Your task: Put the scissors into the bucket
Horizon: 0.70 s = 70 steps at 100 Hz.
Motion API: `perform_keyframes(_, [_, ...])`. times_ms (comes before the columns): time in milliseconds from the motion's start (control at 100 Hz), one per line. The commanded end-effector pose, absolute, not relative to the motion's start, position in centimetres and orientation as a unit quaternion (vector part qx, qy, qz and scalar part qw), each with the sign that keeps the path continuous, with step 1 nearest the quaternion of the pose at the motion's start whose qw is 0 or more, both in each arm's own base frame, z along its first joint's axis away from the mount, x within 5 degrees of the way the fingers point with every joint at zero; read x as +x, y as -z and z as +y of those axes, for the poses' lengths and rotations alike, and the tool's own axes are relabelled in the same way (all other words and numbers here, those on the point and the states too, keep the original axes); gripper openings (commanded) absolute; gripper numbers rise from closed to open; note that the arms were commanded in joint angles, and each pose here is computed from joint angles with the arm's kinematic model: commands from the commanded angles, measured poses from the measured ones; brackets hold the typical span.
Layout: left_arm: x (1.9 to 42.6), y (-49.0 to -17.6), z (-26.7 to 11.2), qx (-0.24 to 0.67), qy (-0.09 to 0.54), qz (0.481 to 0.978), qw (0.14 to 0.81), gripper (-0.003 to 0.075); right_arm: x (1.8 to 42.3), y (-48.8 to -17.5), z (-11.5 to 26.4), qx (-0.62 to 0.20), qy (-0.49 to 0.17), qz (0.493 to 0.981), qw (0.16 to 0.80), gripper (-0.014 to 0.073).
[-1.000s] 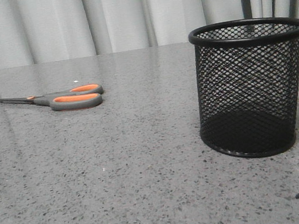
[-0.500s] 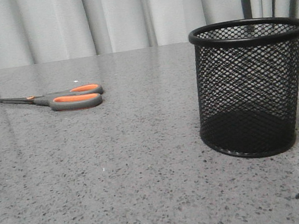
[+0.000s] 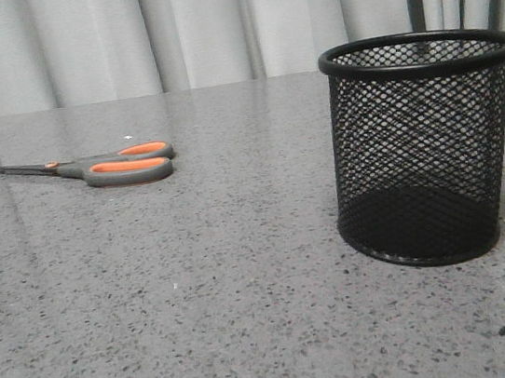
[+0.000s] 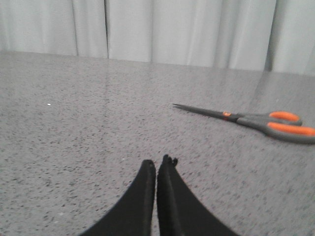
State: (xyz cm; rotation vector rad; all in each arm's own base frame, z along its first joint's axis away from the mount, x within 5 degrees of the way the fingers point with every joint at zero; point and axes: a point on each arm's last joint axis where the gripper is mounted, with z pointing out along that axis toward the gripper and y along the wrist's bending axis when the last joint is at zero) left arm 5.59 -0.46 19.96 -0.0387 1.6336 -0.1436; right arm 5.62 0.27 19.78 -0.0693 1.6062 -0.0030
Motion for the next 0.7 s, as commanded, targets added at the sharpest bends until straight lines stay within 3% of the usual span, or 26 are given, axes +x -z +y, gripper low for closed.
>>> perform_keyframes(0, [5.6, -19.8, -0.4, -0.054, 0.097, 0.690, 0.715, -0.0019, 5.4, -20.8, 0.2, -0.001, -0.020, 0.671, 0.742, -0.0063])
perform_keyframes(400, [5.5, -20.6, -0.2, -0.227, 0.278, 0.631, 0.687, -0.0020, 5.4, -21.4, -0.1, 0.153, -0.177, 0.635, 0.737, -0.0062])
perform_keyframes(580, [5.0, -22.8, -0.5, -0.214, 0.300, 0.623, 0.690, -0.0020, 5.0, -23.2, 0.2, 0.142, -0.191, 0.632, 0.738, -0.0054])
perform_keyframes(690, [4.4, -25.5, -0.8, -0.185, 0.303, 0.616, 0.703, -0.0020, 4.5, -26.1, 0.7, 0.121, -0.207, 0.638, 0.732, -0.0053])
